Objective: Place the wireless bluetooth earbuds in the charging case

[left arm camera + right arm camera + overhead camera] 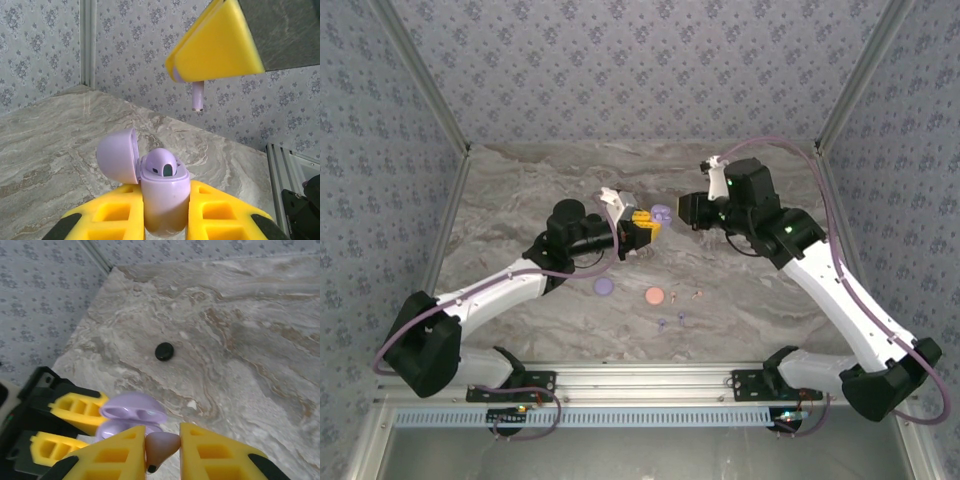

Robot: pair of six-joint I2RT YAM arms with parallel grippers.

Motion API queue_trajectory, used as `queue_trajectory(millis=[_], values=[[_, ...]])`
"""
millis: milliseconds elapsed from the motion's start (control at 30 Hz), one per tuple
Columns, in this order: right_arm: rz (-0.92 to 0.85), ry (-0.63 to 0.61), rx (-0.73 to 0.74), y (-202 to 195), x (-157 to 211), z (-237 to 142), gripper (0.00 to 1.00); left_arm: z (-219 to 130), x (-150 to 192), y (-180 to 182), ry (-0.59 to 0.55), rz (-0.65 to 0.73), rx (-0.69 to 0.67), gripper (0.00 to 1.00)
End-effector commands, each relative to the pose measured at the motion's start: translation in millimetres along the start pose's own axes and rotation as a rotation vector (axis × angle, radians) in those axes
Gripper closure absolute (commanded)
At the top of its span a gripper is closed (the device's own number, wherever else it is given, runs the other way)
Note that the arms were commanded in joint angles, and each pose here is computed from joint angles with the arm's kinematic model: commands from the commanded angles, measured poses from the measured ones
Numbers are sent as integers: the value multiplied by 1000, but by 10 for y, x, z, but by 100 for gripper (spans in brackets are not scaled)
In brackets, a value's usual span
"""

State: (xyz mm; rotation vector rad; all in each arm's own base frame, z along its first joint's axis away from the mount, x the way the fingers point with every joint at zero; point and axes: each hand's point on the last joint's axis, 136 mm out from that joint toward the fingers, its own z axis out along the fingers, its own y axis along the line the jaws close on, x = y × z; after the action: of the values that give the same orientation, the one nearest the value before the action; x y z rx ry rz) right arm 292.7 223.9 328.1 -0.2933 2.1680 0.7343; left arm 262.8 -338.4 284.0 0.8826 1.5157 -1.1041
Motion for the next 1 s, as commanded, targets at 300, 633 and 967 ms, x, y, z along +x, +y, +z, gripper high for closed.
queue_trajectory(millis=[300, 633, 967], values=[[-18, -16, -9, 149, -88, 164, 77, 16, -243, -123, -62, 31, 50, 100], [-15, 28, -8, 146, 23, 224, 77, 6, -263, -122, -69, 28, 44, 100], [-7, 66, -14, 152, 136, 267, 77, -7, -251, -124, -69, 26, 42, 100]])
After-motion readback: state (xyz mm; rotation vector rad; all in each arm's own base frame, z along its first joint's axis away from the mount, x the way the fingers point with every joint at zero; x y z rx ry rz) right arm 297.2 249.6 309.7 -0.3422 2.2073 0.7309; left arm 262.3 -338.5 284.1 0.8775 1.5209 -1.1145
